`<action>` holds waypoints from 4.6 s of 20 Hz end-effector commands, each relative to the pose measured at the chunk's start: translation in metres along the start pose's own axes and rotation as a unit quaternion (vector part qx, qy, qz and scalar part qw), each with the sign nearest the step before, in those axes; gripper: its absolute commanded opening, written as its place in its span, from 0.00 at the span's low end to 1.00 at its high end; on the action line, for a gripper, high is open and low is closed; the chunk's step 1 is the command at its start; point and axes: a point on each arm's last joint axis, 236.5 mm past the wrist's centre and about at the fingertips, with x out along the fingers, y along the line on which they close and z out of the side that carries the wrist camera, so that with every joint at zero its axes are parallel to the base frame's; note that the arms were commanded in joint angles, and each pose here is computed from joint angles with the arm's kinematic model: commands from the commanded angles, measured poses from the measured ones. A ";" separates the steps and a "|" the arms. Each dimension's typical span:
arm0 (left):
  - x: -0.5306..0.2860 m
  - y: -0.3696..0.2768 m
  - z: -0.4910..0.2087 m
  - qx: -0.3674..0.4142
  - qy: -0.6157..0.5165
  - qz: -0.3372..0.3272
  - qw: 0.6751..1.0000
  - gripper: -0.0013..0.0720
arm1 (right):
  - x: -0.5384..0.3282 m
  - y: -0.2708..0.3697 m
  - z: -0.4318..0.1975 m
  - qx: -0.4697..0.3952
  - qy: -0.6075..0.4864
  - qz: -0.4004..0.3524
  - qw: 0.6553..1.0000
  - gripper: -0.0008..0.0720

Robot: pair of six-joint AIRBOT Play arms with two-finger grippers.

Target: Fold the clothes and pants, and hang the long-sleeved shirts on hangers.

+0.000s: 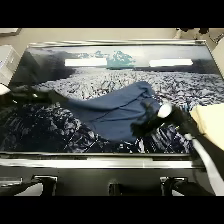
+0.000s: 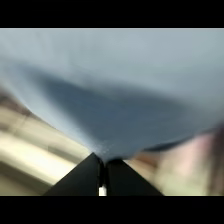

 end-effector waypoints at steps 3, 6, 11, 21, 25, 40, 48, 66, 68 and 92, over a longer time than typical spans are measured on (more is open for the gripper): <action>-0.226 -0.182 0.153 0.194 -0.378 0.011 0.905 0.05 | -0.339 0.009 0.076 -0.076 -0.412 -0.158 0.894 0.06; -0.337 -0.299 0.129 0.289 -0.509 -0.001 0.811 0.05 | -0.527 0.063 0.007 -0.110 -0.650 -0.178 0.731 0.06; -0.409 -0.381 0.061 0.341 -0.589 -0.027 0.732 0.05 | -0.592 0.109 -0.073 -0.119 -0.752 -0.099 0.641 0.06; -0.254 -0.171 0.126 0.216 -0.424 0.103 0.873 0.05 | -0.367 -0.002 0.067 -0.015 -0.403 -0.174 0.898 0.07; -0.109 0.005 0.108 0.059 -0.282 0.136 0.948 0.05 | -0.200 -0.073 0.158 0.055 -0.258 -0.161 0.951 0.06; -0.022 0.145 -0.076 -0.227 0.129 0.092 0.961 0.85 | -0.108 -0.158 0.070 0.181 0.058 -0.146 0.971 0.77; -0.034 0.164 -0.264 -0.309 0.269 0.131 0.903 0.81 | 0.005 -0.129 -0.069 0.240 0.123 -0.027 0.963 0.80; 0.007 0.118 -0.298 -0.250 0.290 0.057 0.922 0.05 | 0.078 -0.069 -0.081 0.202 0.116 -0.009 0.972 0.55; 0.004 0.116 -0.274 -0.231 0.260 0.064 0.935 0.05 | 0.074 -0.056 -0.078 0.190 0.120 0.011 0.974 0.06; -0.420 -0.336 0.095 0.279 -0.603 0.052 0.746 0.05 | -0.555 0.142 -0.028 -0.159 -0.715 -0.018 0.681 0.07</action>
